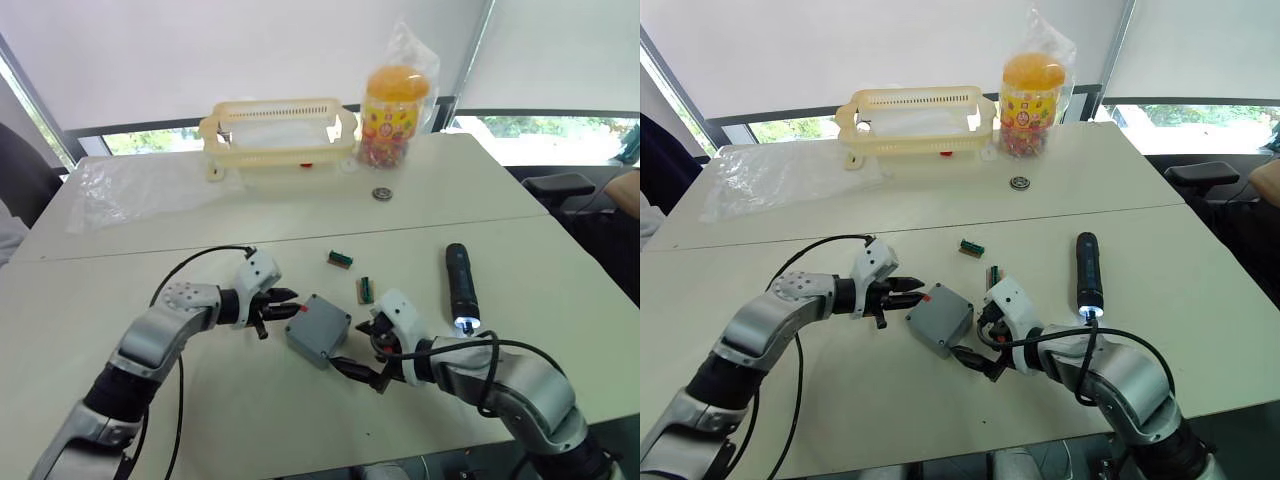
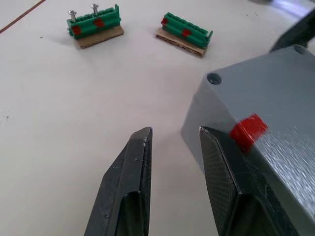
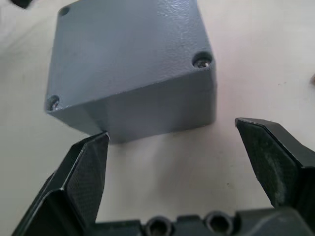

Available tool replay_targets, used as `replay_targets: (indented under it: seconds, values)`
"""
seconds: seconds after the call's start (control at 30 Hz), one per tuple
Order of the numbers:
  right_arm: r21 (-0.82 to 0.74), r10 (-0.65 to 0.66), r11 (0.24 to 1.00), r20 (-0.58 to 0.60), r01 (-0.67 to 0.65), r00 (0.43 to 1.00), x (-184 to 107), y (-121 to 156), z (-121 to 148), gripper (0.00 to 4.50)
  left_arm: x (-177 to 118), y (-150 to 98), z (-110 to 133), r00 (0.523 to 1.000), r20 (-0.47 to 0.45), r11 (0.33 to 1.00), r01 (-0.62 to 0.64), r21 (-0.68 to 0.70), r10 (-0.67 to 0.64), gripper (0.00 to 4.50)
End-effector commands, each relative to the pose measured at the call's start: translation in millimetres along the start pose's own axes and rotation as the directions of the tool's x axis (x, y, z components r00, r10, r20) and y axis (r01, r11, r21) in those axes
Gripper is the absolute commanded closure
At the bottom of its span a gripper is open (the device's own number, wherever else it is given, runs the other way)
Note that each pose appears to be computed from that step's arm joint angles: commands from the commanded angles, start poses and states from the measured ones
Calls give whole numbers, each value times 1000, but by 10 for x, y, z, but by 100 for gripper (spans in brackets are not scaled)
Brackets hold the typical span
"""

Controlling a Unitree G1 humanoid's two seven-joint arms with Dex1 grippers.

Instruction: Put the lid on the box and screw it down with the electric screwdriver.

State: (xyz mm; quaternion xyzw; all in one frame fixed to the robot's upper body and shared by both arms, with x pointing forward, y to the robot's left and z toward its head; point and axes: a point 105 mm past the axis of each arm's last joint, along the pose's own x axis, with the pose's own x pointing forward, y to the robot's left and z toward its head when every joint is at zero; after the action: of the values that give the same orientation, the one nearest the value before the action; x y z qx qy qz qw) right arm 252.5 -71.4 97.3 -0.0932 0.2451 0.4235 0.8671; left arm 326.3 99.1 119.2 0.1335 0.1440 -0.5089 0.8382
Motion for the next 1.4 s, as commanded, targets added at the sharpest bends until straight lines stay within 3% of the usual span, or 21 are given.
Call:
replay_targets:
  seconds: [0.03,0.17,0.27,0.37,0.6,0.97,1.4]
  values:
    - [-34,-42,998,36,44,998,-97,-18,81,3,-18,118,40,1000,0,997,-28,66,28,300]
    - [-53,-124,991,45,127,991,-354,-272,110,3,-209,312,-16,993,-6,992,-120,37,121,300]
    - [-54,-189,980,63,192,980,-482,-482,143,3,-352,309,-89,987,-13,987,-159,-14,159,300]
    - [-47,-289,955,59,292,955,-490,-762,91,3,-559,58,-252,988,-38,982,-156,-110,153,300]
    - [0,-368,929,95,369,925,-298,-987,109,3,-756,-423,-415,992,-82,973,-106,-207,91,300]
    - [29,-305,952,90,304,948,-45,-774,127,3,-502,-603,-420,993,-68,967,-109,-231,96,300]
    - [59,-280,959,66,276,958,21,-490,66,3,-345,-426,-351,991,-50,974,-130,-185,123,300]
